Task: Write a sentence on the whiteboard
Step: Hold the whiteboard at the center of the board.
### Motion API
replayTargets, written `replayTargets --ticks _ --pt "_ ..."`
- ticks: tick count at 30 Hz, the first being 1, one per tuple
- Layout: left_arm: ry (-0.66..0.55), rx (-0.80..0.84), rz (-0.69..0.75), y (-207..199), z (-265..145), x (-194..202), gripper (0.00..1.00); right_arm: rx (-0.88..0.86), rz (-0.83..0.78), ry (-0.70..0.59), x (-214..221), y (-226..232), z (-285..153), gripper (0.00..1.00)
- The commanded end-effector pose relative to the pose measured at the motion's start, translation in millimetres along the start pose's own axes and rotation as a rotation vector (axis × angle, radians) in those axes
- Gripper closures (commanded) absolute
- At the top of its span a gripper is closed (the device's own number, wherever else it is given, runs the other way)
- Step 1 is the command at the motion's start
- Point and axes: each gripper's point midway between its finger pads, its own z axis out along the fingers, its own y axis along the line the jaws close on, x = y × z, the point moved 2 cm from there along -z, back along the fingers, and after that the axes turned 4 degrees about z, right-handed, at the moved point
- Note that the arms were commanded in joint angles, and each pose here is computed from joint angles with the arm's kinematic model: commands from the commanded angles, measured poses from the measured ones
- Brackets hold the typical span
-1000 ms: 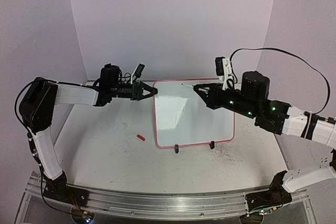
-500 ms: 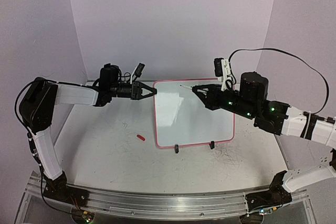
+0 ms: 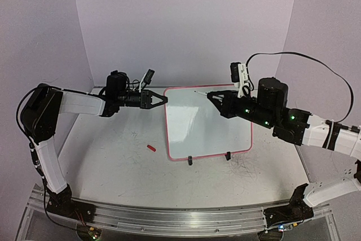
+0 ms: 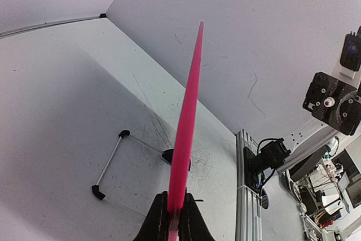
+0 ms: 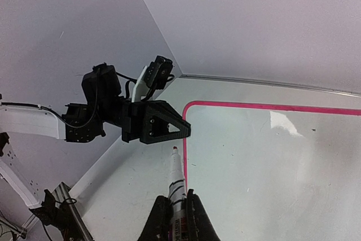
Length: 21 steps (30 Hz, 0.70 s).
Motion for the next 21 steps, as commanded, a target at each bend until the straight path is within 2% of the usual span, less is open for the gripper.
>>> replayTargets --ticks 1,9,21 --pt "-0.007 0.004 -0.045 -12.5 0.3 -2.5 1.0 -0.018 -0.022 -0.068 -20.0 9.6 -6.4 1.0" --pt "-0.023 -0.058 -0.09 -15.5 0.2 6.6 1.0 -0.03 -0.033 -0.034 -12.6 11.2 5.2 1.0" --pt "-0.039 -0.071 -0.054 -27.1 0.3 4.0 1.0 -0.038 -0.038 -0.028 -11.7 16.4 11.4 1.0"
